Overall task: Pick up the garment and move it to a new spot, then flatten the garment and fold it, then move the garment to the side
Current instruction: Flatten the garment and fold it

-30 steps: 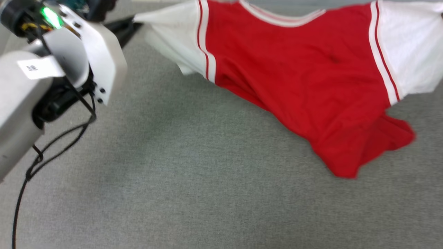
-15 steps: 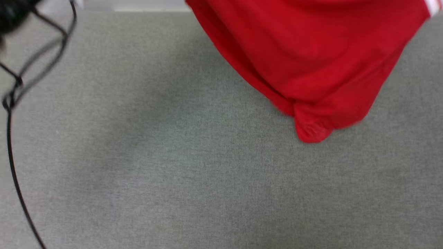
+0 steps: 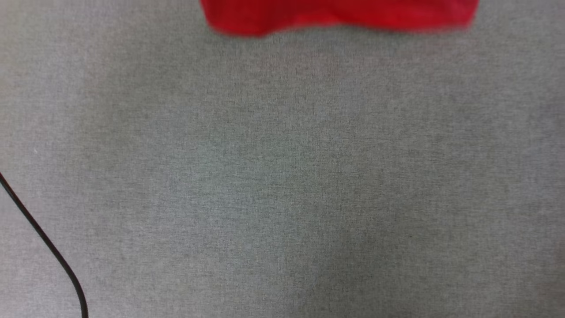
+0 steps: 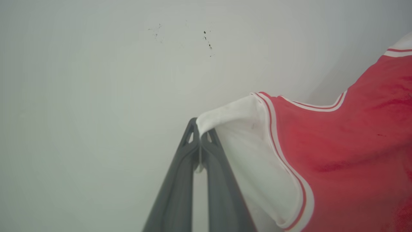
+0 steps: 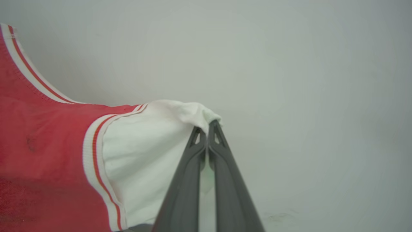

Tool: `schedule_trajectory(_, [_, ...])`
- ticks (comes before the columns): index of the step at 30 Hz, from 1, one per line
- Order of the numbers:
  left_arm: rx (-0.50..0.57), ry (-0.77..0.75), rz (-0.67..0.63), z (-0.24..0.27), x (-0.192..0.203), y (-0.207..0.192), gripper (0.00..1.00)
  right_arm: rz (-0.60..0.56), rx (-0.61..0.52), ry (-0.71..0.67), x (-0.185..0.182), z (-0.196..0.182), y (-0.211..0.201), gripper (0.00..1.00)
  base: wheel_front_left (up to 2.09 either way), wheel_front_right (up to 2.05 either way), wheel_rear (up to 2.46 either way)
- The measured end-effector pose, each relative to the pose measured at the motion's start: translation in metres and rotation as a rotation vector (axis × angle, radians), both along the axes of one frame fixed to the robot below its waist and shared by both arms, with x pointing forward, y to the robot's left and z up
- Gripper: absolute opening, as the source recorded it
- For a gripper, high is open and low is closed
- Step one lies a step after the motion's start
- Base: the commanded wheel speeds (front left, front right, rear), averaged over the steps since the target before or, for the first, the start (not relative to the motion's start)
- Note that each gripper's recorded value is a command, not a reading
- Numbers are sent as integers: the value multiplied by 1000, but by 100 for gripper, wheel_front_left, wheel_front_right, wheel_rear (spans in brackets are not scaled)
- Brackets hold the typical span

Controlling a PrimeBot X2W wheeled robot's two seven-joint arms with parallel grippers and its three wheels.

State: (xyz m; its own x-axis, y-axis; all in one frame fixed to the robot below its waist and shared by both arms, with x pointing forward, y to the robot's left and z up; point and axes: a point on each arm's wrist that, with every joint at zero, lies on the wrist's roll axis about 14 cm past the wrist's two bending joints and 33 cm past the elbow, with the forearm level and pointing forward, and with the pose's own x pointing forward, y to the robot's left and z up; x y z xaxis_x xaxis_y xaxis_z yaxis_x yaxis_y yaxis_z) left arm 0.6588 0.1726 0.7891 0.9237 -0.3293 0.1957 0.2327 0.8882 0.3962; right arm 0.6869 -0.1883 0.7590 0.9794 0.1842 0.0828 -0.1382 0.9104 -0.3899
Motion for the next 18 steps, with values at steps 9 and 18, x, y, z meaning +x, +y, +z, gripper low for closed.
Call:
schedule_trajectory(9, [-33,-27,24,-5,23,12,0,6,-2,-38,30,0,17,0,0,0,0])
schedule_trajectory(18, [-46,122,11,-98,38,14,0,51,-4,95,47,-83,32,0,0,0,0])
